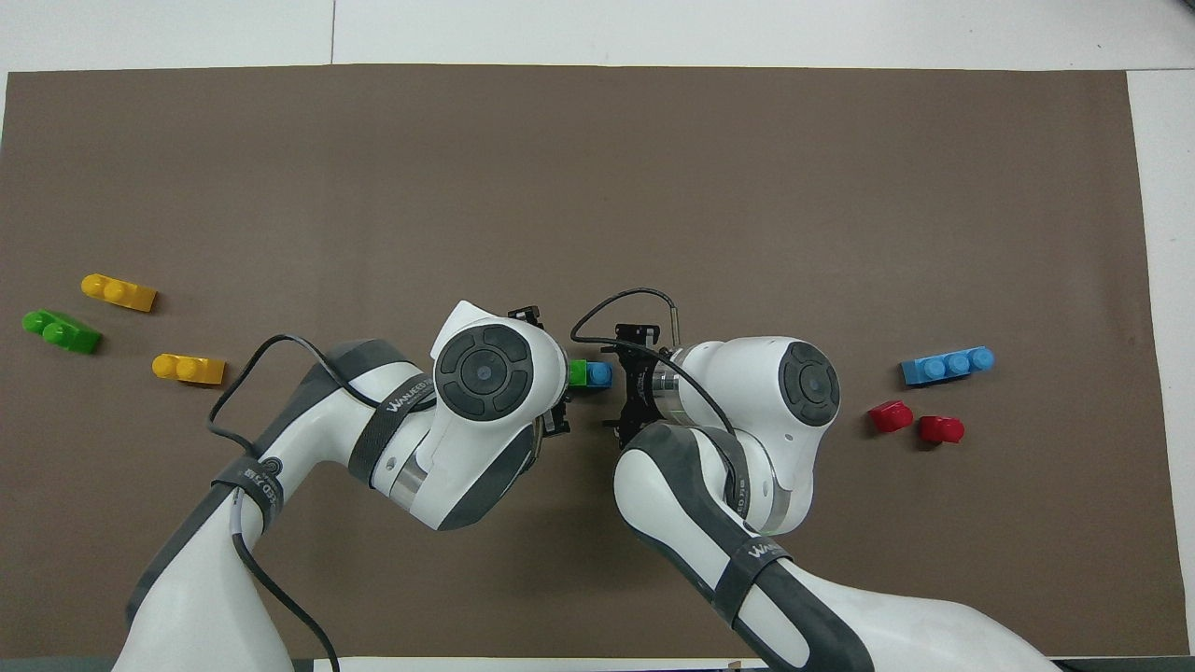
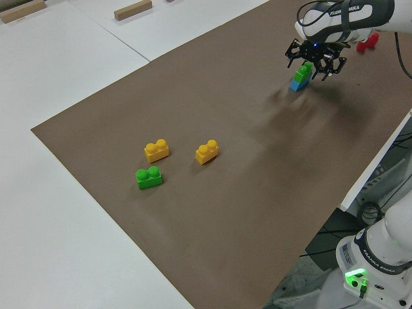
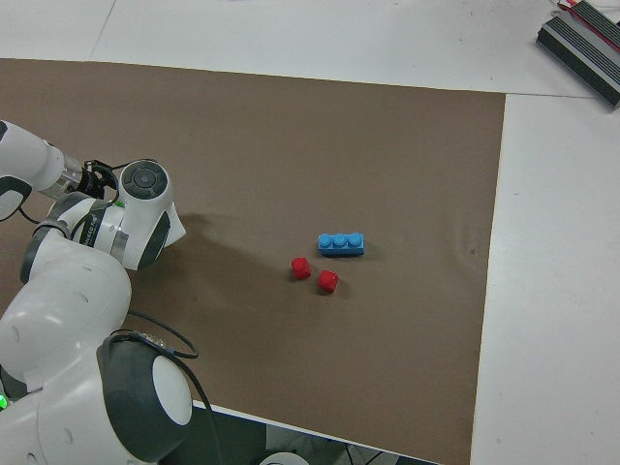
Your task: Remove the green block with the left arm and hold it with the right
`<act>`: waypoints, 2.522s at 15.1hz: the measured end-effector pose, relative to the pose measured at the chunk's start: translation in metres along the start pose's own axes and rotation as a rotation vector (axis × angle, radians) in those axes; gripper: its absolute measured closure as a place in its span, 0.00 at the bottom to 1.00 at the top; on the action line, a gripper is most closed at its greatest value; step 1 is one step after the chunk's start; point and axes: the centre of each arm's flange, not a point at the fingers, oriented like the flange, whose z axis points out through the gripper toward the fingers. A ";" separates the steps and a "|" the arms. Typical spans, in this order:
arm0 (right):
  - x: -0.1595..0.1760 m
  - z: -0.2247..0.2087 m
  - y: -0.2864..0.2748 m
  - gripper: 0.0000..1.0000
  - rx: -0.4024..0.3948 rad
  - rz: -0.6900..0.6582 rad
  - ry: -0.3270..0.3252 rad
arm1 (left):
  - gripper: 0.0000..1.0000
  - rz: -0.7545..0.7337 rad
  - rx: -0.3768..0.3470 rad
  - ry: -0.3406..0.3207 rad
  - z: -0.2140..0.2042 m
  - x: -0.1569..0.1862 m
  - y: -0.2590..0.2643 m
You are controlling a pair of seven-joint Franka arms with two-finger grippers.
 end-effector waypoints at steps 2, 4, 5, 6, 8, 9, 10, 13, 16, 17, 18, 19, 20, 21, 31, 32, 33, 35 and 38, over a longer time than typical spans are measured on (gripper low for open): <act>-0.001 0.001 0.001 0.00 0.000 -0.001 0.000 | 0.00 0.000 0.000 0.000 0.000 0.000 0.000; 0.000 0.001 0.001 0.00 -0.001 -0.001 0.001 | 0.00 0.001 0.000 0.000 0.000 0.000 0.000; 0.000 0.002 0.001 0.00 -0.001 -0.001 0.002 | 0.00 0.001 0.000 0.001 0.001 0.000 0.000; 0.001 0.003 0.001 0.00 0.000 0.000 0.003 | 0.00 0.001 0.001 0.001 0.001 0.000 -0.001; 0.002 0.005 0.000 0.00 0.003 0.002 0.006 | 0.00 0.002 0.002 0.002 0.001 -0.001 -0.001; 0.003 0.006 0.000 0.00 0.001 0.003 0.008 | 0.00 0.004 0.002 0.002 0.002 -0.002 -0.002; 0.004 0.007 0.001 0.09 0.000 0.004 0.009 | 0.00 0.005 0.003 0.003 0.002 -0.002 -0.003; 0.006 0.010 0.001 0.10 -0.005 0.007 0.012 | 0.00 0.006 0.004 0.003 0.003 -0.003 -0.003; 0.006 0.011 0.001 0.10 -0.005 0.007 0.013 | 0.00 0.006 0.004 0.004 0.003 -0.003 -0.003; 0.006 0.011 0.001 0.10 -0.005 0.007 0.013 | 0.00 0.006 0.004 0.004 0.003 -0.003 -0.003; 0.006 0.011 0.001 0.15 -0.005 0.007 0.013 | 0.00 0.006 0.004 0.004 0.004 -0.003 -0.003; 0.006 0.011 0.001 0.25 -0.005 0.007 0.013 | 0.00 0.006 0.004 0.005 0.004 -0.002 -0.003; 0.006 0.011 0.001 0.37 -0.005 0.007 0.013 | 0.00 0.006 0.005 0.005 0.004 -0.002 -0.004; 0.006 0.011 0.001 0.51 -0.005 0.007 0.013 | 0.00 0.006 0.005 0.005 0.004 -0.002 -0.004; -0.002 0.015 0.007 0.65 -0.012 -0.009 0.012 | 0.03 0.035 0.021 0.042 0.010 0.001 -0.007; -0.002 0.015 0.007 0.65 -0.012 -0.007 0.011 | 0.03 0.044 0.030 0.052 0.011 0.002 -0.008; -0.001 0.014 0.007 0.65 -0.011 0.002 0.007 | 0.09 0.050 0.034 0.058 0.012 0.003 -0.009; -0.001 0.014 0.007 0.65 -0.011 0.012 0.002 | 0.10 0.055 0.036 0.059 0.012 0.003 -0.009; 0.000 0.015 0.007 0.65 -0.011 0.013 0.002 | 0.26 0.064 0.036 0.059 0.012 0.002 -0.010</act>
